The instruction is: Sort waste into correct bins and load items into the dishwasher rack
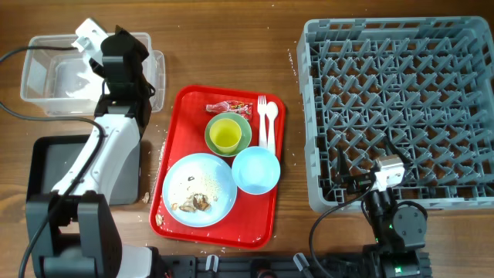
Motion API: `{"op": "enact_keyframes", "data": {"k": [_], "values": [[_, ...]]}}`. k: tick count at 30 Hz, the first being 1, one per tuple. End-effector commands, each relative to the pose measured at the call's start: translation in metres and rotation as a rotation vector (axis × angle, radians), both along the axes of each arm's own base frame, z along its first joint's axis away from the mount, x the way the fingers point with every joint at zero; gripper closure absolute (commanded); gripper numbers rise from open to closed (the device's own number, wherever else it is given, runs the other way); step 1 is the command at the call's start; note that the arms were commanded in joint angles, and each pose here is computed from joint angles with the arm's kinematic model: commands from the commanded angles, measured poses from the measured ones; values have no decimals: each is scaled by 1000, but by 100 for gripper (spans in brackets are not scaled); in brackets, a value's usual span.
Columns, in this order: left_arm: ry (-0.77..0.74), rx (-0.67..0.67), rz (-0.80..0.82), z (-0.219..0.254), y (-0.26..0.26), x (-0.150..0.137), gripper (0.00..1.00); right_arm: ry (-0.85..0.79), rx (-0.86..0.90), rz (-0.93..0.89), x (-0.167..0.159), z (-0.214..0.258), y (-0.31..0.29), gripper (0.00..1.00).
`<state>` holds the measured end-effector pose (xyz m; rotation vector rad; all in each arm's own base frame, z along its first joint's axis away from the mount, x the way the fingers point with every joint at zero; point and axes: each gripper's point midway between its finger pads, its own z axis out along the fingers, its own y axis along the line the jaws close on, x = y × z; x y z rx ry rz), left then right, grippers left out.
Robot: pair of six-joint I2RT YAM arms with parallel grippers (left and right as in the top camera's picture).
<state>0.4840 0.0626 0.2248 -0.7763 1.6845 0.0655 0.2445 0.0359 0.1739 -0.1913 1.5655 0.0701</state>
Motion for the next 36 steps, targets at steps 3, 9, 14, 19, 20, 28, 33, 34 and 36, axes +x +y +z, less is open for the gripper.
{"op": "enact_keyframes", "data": {"k": [3,9,14,19,20,28,33,34,36], "values": [[43,5,-216,20,-32,-10,32,-10,-8,-5,0,2,-1,0],[89,-123,-677,25,-143,-36,32,-10,-8,-5,0,2,-1,0],[387,-172,-706,-26,-168,-54,33,-10,-8,-5,0,2,-1,0],[657,-209,-778,-32,-181,-63,21,-10,-8,-5,0,2,-1,0],[665,-216,-787,-32,-183,-60,20,-10,-8,-5,0,2,-1,0],[902,-284,-768,-106,-186,-69,14,-10,-8,-5,0,2,-1,0],[970,-300,-754,-149,-188,-61,14,-10,-7,-5,0,2,-1,0],[981,-306,-750,-155,-188,-61,14,-10,-8,-5,0,2,-1,0],[1017,-315,-743,-170,-191,-63,16,-10,-8,-5,0,2,-1,0]]}}
